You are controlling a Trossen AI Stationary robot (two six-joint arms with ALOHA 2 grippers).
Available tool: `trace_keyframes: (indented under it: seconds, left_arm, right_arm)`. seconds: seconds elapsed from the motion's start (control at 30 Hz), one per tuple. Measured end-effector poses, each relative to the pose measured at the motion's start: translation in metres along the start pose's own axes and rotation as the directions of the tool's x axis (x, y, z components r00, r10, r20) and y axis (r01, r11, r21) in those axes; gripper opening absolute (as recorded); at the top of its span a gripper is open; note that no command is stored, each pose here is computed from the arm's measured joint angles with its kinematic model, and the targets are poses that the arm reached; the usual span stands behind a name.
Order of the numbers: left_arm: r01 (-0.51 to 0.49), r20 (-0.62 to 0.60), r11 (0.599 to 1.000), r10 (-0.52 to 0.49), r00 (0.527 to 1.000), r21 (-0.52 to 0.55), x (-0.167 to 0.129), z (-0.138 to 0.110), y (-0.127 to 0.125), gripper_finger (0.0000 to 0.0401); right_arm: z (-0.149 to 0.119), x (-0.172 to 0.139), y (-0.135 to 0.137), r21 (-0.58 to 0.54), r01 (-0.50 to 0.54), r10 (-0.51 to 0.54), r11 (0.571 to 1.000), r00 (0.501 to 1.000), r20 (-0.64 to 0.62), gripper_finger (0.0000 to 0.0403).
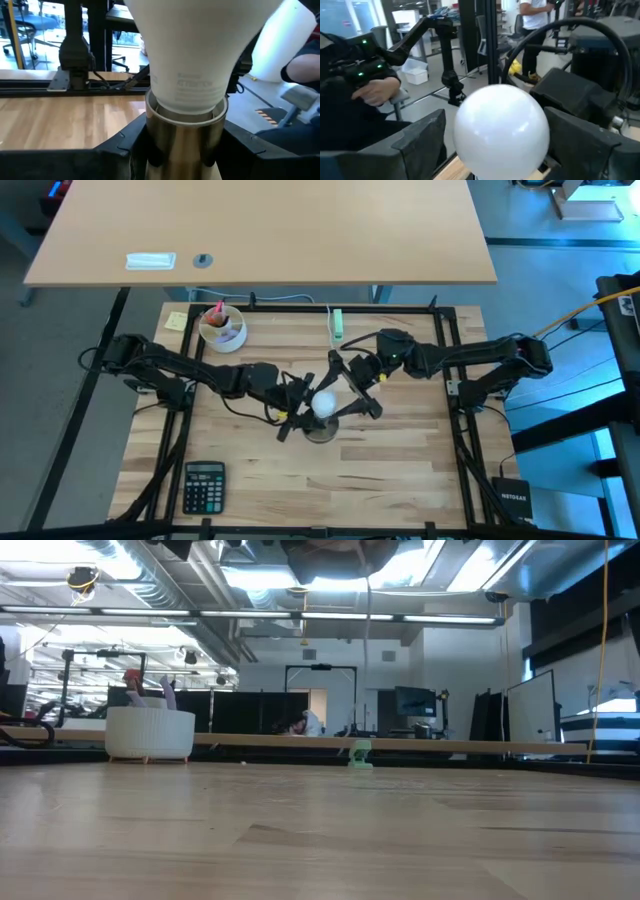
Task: Screw lightbulb
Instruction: Insert the lightbulb into the lamp
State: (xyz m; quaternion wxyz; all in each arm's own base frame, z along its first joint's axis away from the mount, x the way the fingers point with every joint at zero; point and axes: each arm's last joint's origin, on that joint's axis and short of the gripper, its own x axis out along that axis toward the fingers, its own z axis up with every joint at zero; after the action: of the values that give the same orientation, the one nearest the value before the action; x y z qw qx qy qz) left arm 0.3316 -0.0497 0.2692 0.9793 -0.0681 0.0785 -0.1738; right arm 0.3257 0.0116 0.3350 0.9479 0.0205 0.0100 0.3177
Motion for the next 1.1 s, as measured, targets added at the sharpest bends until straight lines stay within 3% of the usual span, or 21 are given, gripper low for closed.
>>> trace_keyframes:
  seconds: [0.23,0.43,0.53,0.67,0.8,0.93,1.1]
  left_arm:
    - [-0.006,-0.008,1.000,0.006,1.000,-0.029,0.000,-0.001,0.003,0.0164]
    - [-0.013,-0.019,0.999,0.012,1.000,-0.034,0.000,-0.003,0.003,0.0164]
    - [-0.041,-0.020,0.999,0.040,0.999,-0.033,0.000,-0.003,0.004,0.0164]
    - [-0.151,-0.027,0.988,0.150,0.988,-0.040,0.000,-0.005,0.006,0.0164]
    - [-0.299,-0.047,0.954,0.297,0.954,-0.034,-0.002,-0.007,0.007,0.0164]
    - [-0.469,-0.051,0.883,0.467,0.883,-0.014,-0.003,-0.010,0.005,0.0164]
    - [-0.599,-0.011,0.801,0.598,0.801,-0.014,-0.003,-0.010,0.002,0.0164]
  right_arm:
    - [-0.002,0.005,0.006,-0.019,-0.003,0.003,1.000,1.000,-0.019,0.0281]
    - [-0.005,0.007,0.008,-0.033,0.033,-0.035,0.999,0.998,-0.049,0.0280]
    - [-0.005,0.006,0.008,-0.017,0.086,-0.087,0.996,0.995,-0.053,0.0276]
    - [-0.006,0.004,0.006,0.054,0.212,-0.207,0.976,0.975,-0.085,0.0257]
    - [-0.008,-0.001,0.007,0.084,0.384,-0.369,0.920,0.917,-0.154,0.0253]
    - [-0.011,-0.002,0.010,0.062,0.543,-0.522,0.838,0.829,-0.202,0.0252]
    - [-0.013,0.002,0.014,0.066,0.676,-0.654,0.734,0.730,-0.201,0.0251]
